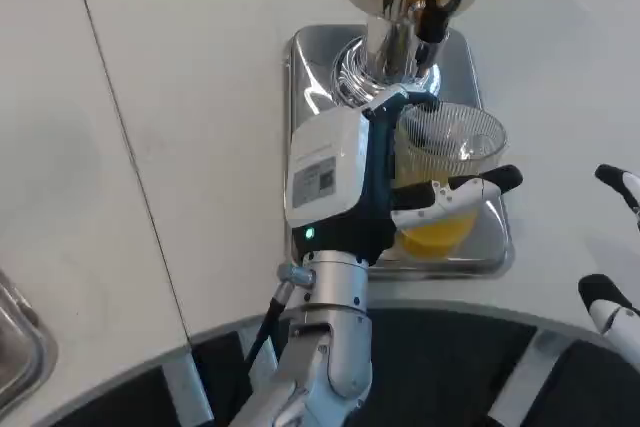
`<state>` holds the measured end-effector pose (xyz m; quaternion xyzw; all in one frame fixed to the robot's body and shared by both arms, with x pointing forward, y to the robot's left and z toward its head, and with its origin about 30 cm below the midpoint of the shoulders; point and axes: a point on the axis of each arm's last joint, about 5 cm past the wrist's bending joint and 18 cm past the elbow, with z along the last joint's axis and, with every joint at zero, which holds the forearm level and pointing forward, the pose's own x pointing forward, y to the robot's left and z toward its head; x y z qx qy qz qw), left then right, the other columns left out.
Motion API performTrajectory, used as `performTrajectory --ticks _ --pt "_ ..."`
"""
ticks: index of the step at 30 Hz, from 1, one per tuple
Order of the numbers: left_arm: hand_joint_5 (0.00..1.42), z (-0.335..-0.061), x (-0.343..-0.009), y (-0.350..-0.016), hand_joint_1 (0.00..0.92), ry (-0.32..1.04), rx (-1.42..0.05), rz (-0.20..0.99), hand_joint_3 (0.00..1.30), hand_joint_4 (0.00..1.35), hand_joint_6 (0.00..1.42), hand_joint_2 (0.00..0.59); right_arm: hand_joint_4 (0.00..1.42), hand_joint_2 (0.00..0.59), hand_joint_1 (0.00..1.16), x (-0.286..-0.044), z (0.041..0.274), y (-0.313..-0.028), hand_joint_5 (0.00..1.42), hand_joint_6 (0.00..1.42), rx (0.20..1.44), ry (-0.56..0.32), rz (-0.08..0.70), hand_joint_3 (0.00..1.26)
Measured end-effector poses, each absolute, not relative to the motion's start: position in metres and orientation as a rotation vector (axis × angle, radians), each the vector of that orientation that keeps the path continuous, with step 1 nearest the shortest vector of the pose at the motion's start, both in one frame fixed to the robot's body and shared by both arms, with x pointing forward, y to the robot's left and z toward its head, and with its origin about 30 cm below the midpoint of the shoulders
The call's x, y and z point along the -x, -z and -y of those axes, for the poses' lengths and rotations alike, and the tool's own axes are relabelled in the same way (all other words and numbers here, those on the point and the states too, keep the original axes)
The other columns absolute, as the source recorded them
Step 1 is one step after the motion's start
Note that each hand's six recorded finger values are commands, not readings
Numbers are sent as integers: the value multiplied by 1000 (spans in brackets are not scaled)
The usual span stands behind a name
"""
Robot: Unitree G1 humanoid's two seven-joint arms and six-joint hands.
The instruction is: Grasp the cup under the faucet to collect the drink, then remove the cup.
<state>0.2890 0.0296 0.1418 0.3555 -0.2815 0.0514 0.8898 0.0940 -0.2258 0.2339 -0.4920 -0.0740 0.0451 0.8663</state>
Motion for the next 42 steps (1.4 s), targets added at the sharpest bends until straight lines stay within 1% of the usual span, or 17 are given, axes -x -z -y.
performTrajectory --ticks 8,11,16,20,24,28,29,31,35,39,42 --pt "1311 -41 -291 -142 694 -131 -750 592 1048 1209 1424 0 0 507 246 -92 228 -233 0 21 1017 -110 144 0" --pt "1307 -54 -292 -142 714 -166 -761 595 1042 1197 1424 0 0 507 246 -95 227 -234 0 26 1018 -116 155 0" --pt "1293 -76 -294 -143 723 -223 -786 594 1038 1193 1424 0 0 512 247 -102 226 -232 0 28 1009 -134 167 0" --pt "1280 -85 -293 -144 733 -239 -797 602 1037 1193 1424 0 0 515 249 -105 224 -232 0 30 1004 -148 184 0" --pt "1279 -101 -290 -144 743 -265 -816 601 1037 1179 1424 0 0 516 251 -107 221 -231 0 31 1006 -157 184 0" --pt "1269 -118 -282 -143 752 -274 -837 597 1037 1179 1424 0 0 517 252 -108 220 -230 0 32 1003 -163 184 0" --pt "1266 -129 -278 -143 754 -290 -842 587 1037 1179 1424 0 0 517 252 -108 220 -230 0 32 1006 -161 188 0" --pt "1265 -135 -274 -143 757 -288 -845 586 1039 1169 1424 0 0 517 252 -108 220 -230 0 32 1006 -161 193 0" --pt "1265 -161 -255 -145 759 -306 -848 564 1040 1166 1424 0 0 517 253 -108 219 -231 0 28 1022 -156 210 0" --pt "1265 -167 -247 -146 759 -307 -823 550 1040 1166 1424 0 0 519 253 -108 218 -233 0 23 1062 -171 234 0" --pt "1265 -168 -242 -151 759 -308 -800 564 1039 1166 1424 0 0 522 259 -109 218 -233 0 21 1081 -171 242 0"
